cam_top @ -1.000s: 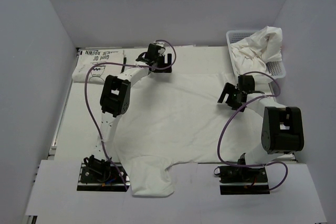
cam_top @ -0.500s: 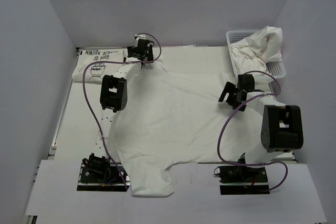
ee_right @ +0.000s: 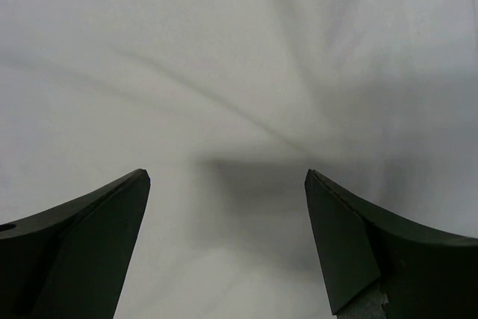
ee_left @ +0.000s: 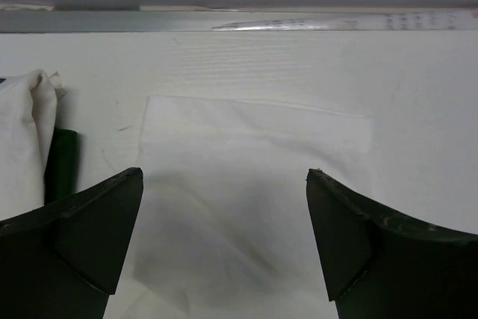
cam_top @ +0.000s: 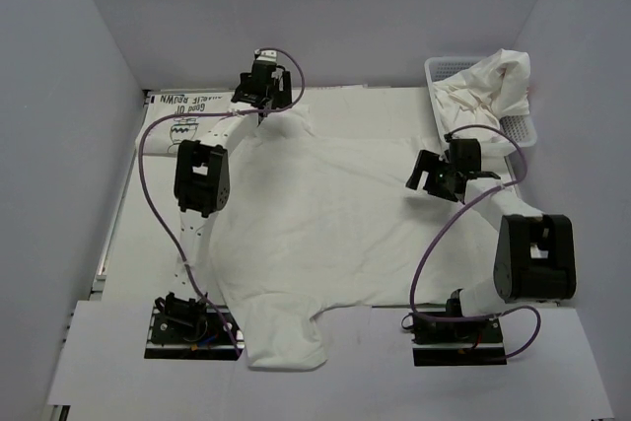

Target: Fold and stack the t-shirts

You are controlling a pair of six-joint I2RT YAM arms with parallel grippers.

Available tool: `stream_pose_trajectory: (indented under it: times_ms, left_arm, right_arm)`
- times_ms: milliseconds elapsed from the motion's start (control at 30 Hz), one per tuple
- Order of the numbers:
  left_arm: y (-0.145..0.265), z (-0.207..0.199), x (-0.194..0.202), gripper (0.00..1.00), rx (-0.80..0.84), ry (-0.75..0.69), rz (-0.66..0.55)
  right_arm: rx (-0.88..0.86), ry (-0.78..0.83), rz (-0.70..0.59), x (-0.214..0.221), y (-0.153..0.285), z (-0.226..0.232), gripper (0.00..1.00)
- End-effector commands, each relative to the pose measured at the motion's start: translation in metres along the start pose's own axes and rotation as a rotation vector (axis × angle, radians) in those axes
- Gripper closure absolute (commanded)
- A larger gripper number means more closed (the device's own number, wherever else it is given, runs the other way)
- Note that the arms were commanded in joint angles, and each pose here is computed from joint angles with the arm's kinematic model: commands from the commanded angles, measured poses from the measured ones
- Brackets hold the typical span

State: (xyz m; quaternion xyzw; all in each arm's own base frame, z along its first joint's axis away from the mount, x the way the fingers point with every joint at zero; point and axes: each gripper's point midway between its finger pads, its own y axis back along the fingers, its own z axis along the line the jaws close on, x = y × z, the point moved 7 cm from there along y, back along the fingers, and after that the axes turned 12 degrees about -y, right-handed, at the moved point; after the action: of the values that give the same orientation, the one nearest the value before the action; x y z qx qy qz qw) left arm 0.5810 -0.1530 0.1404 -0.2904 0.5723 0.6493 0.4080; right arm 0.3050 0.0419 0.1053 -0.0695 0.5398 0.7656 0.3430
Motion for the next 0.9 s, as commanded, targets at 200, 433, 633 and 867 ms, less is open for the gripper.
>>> stream_pose_trajectory:
  times_ms: [200, 433, 633, 867]
  left_arm:
    - [0.092, -0.02, 0.003, 0.0, 0.162, 0.019, -0.007]
    - [0.076, -0.027, 0.042, 0.0, 0.16, 0.028, 0.14]
    - [0.058, -0.034, 0.062, 0.0, 0.157, 0.022, 0.216]
    - [0.02, -0.014, 0.089, 0.0, 0.055, 0.058, 0.353]
  right_arm:
    - [-0.101, 0.149, -0.16, -0.033, 0.032, 0.041, 0.1]
    - [0.063, 0.154, -0.094, -0.04, -0.004, 0.042, 0.1]
    - [0.109, 0.182, -0.044, -0.06, -0.038, 0.054, 0.1]
    - [0.089, 0.229, 0.03, -0.055, -0.078, 0.071, 0.1]
